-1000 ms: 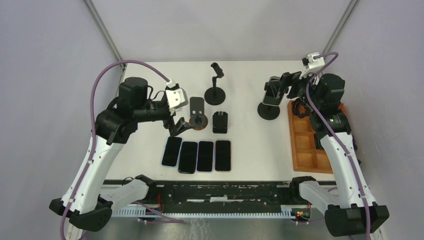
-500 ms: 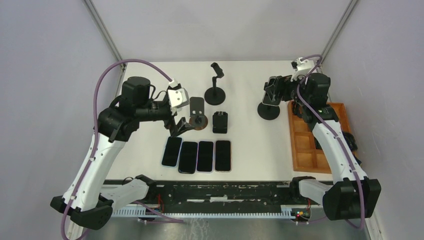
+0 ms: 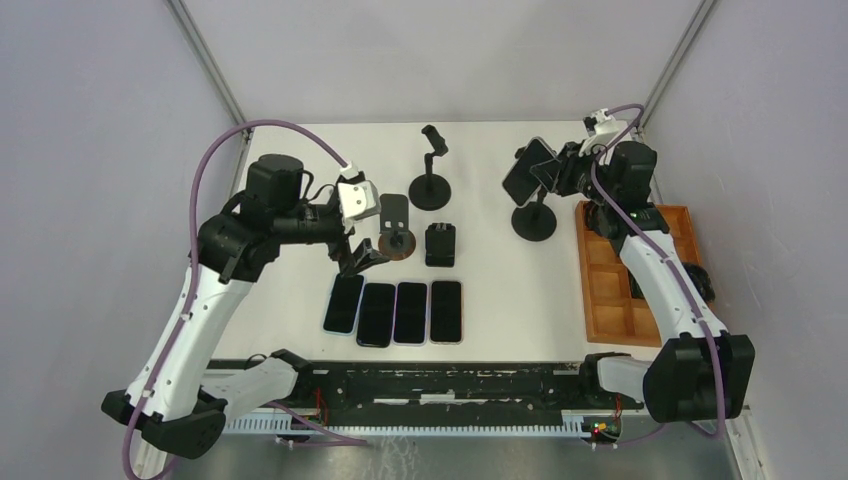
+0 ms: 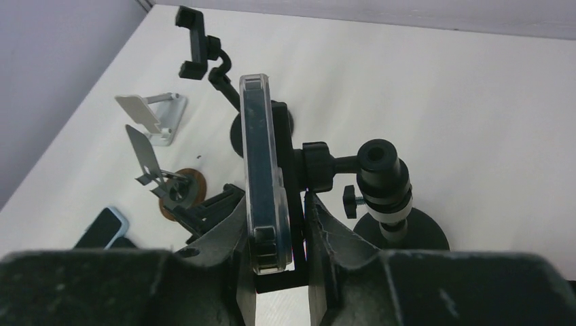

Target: Remove the phone from the phone stand

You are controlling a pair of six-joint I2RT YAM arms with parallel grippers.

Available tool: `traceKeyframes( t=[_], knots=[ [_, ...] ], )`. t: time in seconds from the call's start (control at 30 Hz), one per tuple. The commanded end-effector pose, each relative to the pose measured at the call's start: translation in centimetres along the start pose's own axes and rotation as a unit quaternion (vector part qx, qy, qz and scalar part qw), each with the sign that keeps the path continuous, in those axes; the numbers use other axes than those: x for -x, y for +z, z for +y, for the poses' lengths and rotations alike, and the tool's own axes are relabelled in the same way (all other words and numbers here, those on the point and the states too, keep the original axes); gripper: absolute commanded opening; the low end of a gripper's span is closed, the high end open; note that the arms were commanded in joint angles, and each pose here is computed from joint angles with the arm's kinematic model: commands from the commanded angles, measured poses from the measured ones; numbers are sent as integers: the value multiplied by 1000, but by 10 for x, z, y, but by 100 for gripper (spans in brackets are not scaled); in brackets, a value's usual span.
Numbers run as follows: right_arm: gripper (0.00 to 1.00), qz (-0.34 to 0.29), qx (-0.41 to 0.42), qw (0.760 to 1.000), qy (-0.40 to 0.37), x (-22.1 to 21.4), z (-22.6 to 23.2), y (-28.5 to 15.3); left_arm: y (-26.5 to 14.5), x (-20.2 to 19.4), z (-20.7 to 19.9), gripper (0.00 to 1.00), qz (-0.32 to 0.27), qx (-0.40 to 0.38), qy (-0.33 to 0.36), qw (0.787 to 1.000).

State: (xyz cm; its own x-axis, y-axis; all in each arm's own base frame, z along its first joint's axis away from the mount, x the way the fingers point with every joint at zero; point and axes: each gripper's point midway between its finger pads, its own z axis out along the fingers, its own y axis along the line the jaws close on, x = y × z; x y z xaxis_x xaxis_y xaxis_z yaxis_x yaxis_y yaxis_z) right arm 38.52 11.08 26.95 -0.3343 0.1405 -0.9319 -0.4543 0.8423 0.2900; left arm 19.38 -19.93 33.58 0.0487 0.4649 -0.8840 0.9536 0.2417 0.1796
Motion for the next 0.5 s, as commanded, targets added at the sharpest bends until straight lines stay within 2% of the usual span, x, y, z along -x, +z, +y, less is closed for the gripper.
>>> traceKeyframes(
  t=[0.0,0.2,0.47],
  knots=[
    [0,-106,109,988,11,72,58,-23,0,-1,-3,100,-7,-7,22,1000],
    [0,-141,171,974,35,119,100,-55,9,3,-3,100,-27,-15,4,1000],
    [0,-176,238,955,20,165,153,-110,16,21,0,100,-65,-27,2,998]
  ],
)
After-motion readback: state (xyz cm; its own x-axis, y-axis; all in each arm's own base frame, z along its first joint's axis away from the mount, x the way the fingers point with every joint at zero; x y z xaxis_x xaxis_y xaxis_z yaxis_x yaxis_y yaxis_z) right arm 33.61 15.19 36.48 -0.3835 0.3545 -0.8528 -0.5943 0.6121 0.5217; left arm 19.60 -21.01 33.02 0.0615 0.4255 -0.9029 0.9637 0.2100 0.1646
